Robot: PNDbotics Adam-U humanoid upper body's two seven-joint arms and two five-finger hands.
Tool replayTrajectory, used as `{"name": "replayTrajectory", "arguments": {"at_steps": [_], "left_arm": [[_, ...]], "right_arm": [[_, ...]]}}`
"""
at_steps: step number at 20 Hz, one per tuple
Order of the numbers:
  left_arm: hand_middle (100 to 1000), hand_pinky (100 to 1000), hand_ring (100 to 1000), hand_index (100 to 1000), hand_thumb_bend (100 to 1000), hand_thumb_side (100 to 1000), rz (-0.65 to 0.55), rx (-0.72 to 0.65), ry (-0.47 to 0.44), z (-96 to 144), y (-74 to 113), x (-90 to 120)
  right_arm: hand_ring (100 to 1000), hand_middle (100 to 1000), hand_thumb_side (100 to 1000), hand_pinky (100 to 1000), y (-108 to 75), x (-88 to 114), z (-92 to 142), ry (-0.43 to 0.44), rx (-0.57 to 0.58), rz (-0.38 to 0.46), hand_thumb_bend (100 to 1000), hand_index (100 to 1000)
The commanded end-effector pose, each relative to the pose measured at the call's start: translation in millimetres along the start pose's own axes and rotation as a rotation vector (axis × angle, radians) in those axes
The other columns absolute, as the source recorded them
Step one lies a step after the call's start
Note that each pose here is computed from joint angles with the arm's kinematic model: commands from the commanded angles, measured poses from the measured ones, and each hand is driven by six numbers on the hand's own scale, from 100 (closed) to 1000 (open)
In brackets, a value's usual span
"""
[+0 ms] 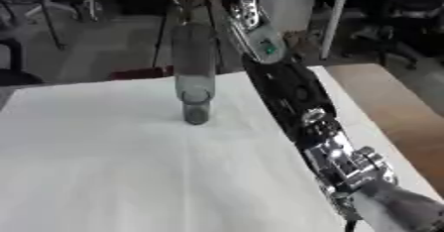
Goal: Arrange flowers into the vase.
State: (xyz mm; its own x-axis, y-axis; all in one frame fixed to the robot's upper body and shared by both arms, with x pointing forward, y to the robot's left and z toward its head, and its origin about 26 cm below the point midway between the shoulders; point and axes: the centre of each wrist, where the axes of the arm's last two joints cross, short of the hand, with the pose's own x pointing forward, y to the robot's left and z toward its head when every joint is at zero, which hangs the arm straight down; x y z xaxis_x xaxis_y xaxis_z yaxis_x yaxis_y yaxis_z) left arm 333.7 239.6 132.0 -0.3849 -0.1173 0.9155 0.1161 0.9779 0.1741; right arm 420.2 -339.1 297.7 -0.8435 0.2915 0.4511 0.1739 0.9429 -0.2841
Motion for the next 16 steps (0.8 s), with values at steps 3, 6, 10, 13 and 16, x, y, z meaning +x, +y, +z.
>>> {"name": "replayTrajectory", "arguments": {"at_steps": [3, 6, 10, 13, 16], "left_arm": [[617, 573, 707, 660, 942, 615, -0.010, -0.005, -0.019, -2.4, 2.8, 5.0], [617, 573, 707, 660, 942, 615, -0.011, -0.005, -0.019, -2.4, 3.0, 5.0], [617, 573, 707, 660, 942, 615, -0.011, -0.005, -0.019, -2.4, 3.0, 5.0], [617, 573, 707, 660, 942, 615, -0.011, -0.005, -0.019, -2.4, 3.0, 5.0], [617, 573, 707, 660, 942, 615, -0.011, -0.005, -0.019, -2.4, 3.0, 5.0]], "right_arm": [[100, 100, 899, 100, -19.0, 7.2, -5.7, -0.041, 0.005, 0.113, 100, 202], [100, 100, 899, 100, -19.9, 4.2, -3.4, -0.037, 0.007, 0.135, 100, 202], [100, 100, 899, 100, -19.7, 3.2, -2.8, -0.037, 0.006, 0.141, 100, 202], [100, 100, 899, 100, -19.6, 3.0, -2.8, -0.038, 0.006, 0.141, 100, 202], [100, 100, 899, 100, -19.6, 3.0, -2.7, -0.038, 0.006, 0.141, 100, 202]]}}
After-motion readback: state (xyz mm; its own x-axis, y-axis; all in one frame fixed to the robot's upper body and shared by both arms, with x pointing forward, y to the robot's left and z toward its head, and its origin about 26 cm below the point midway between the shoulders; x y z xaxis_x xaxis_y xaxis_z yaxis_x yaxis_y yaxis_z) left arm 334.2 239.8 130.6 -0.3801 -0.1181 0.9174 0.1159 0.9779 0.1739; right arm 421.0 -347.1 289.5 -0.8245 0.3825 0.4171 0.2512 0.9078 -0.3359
